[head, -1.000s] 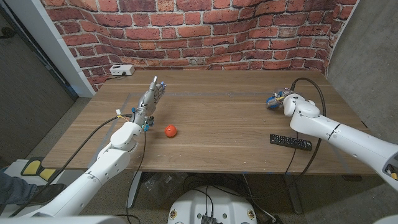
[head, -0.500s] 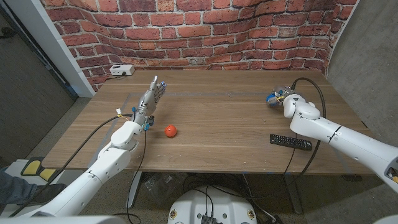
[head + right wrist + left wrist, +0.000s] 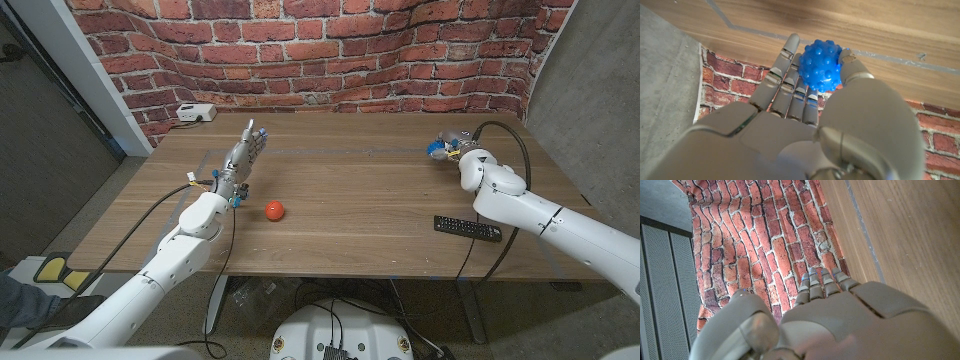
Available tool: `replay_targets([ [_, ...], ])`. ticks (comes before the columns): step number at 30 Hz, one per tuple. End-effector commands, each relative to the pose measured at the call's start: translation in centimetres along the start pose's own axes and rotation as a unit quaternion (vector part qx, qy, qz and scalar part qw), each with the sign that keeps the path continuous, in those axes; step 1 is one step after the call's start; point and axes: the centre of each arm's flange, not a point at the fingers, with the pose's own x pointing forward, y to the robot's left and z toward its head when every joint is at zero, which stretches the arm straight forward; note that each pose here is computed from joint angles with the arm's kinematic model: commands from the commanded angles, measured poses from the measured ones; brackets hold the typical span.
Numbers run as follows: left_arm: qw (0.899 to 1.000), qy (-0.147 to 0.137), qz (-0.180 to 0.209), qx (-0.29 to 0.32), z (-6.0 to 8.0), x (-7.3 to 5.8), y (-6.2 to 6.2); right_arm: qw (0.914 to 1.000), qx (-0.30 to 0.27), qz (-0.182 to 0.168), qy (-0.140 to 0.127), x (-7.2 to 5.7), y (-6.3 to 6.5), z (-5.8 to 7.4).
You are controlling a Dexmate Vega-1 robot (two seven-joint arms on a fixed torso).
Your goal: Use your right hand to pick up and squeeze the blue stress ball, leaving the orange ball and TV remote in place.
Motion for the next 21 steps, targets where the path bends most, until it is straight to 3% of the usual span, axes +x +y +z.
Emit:
replay_targets([
  [1,1.000,-0.004,-0.004,0.004,0.2,0.3,0.0,0.9978,0.018,-0.054,-0.035,-2.1,-2.2,1.1],
  [21,1.000,-0.014,-0.018,0.013,1.1,0.5,-0.8,0.9907,0.037,-0.118,-0.058,-5.2,-4.2,1.3],
])
